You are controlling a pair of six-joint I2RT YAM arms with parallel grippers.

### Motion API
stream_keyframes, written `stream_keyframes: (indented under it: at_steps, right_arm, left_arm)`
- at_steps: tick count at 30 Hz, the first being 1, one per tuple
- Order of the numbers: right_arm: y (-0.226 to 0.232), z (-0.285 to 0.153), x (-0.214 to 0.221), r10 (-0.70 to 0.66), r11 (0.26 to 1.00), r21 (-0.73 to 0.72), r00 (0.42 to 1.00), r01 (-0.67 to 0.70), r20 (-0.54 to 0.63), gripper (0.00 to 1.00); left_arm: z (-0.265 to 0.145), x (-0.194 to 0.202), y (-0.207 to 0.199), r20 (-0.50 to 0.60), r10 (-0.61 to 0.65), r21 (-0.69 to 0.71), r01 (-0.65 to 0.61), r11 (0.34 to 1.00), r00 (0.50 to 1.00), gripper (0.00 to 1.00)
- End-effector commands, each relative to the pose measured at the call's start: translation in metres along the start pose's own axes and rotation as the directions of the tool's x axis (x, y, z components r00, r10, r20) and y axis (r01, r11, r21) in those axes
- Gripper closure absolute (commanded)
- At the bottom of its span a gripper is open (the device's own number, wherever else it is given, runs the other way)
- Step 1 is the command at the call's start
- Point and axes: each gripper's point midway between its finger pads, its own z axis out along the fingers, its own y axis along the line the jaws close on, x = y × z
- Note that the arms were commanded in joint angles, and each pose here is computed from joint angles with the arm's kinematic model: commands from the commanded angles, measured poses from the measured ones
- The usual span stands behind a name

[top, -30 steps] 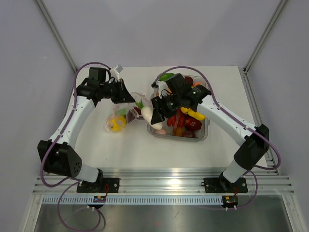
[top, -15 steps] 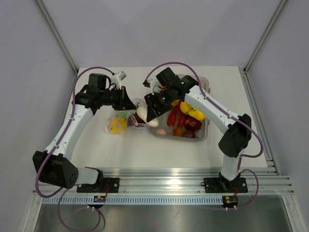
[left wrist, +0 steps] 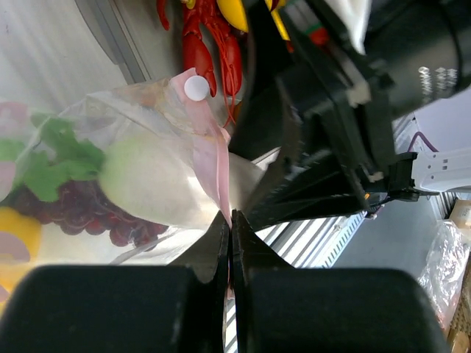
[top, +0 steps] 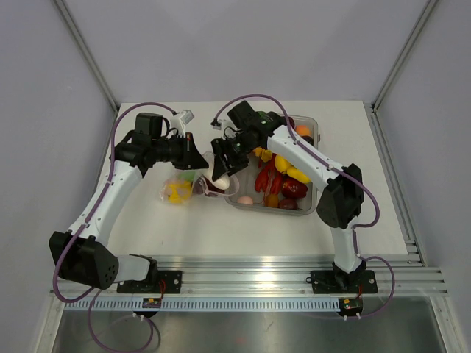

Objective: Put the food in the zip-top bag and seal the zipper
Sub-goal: Place the fake vegetable in the zipper food storage bag, then pick up the fake food from the bin.

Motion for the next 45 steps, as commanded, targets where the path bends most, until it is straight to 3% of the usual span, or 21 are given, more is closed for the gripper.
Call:
stream_keyframes:
  at_steps: [1,4,7,17,24,28,34,39,45]
  right_arm:
    - [0.02,-0.006,-0.031,0.048,0.998,-0.049,0.99,-0.042,0.131,0.57]
    - [0.024,-0.012,-0.048,0.062,0.997,-0.051,0.973,-0.052,0.224,0.27]
    - [0.027,-0.021,-0.053,0.066,0.997,-0.044,0.959,-0.056,0.274,0.18]
    - [0.017,-0.062,-0.029,0.055,0.993,0.074,0.925,-0.089,0.375,0.22]
    - [-0.043,-0.101,-0.001,0.055,0.936,0.278,0.87,-0.216,0.489,0.37]
    - [-0.079,-0.077,0.031,0.098,0.895,0.365,0.91,-0.257,0.402,0.38]
    - [-0.101,-0.038,0.048,0.142,0.889,0.381,0.944,-0.255,0.299,0.34]
    - [-0.113,-0.011,0.054,0.175,0.889,0.378,0.955,-0.257,0.238,0.27]
    - [-0.134,0.025,0.061,0.236,0.868,0.398,0.952,-0.297,0.195,0.26]
  left_arm:
    - [-0.012,-0.015,-0.029,0.075,0.069,0.093,-0.076,0.993,0.995,1.0]
    - [-0.012,-0.018,-0.032,0.085,0.061,0.103,-0.07,0.992,0.994,1.0]
    - [-0.01,-0.02,-0.029,0.085,0.029,0.094,-0.037,0.995,0.996,1.0]
    - [-0.005,-0.03,-0.022,0.107,-0.033,0.073,0.025,0.997,0.994,1.0]
    - [-0.004,-0.041,-0.018,0.121,-0.067,0.064,0.06,0.996,0.99,1.0]
    - [-0.003,-0.047,-0.017,0.136,-0.084,0.056,0.077,0.995,0.987,1.0]
    - [0.001,-0.046,-0.012,0.131,-0.109,0.046,0.103,0.994,0.985,1.0]
    - [-0.003,-0.046,-0.014,0.137,-0.096,0.037,0.092,0.995,0.986,1.0]
    - [-0.007,-0.048,-0.018,0.149,-0.074,0.043,0.068,0.997,0.986,1.0]
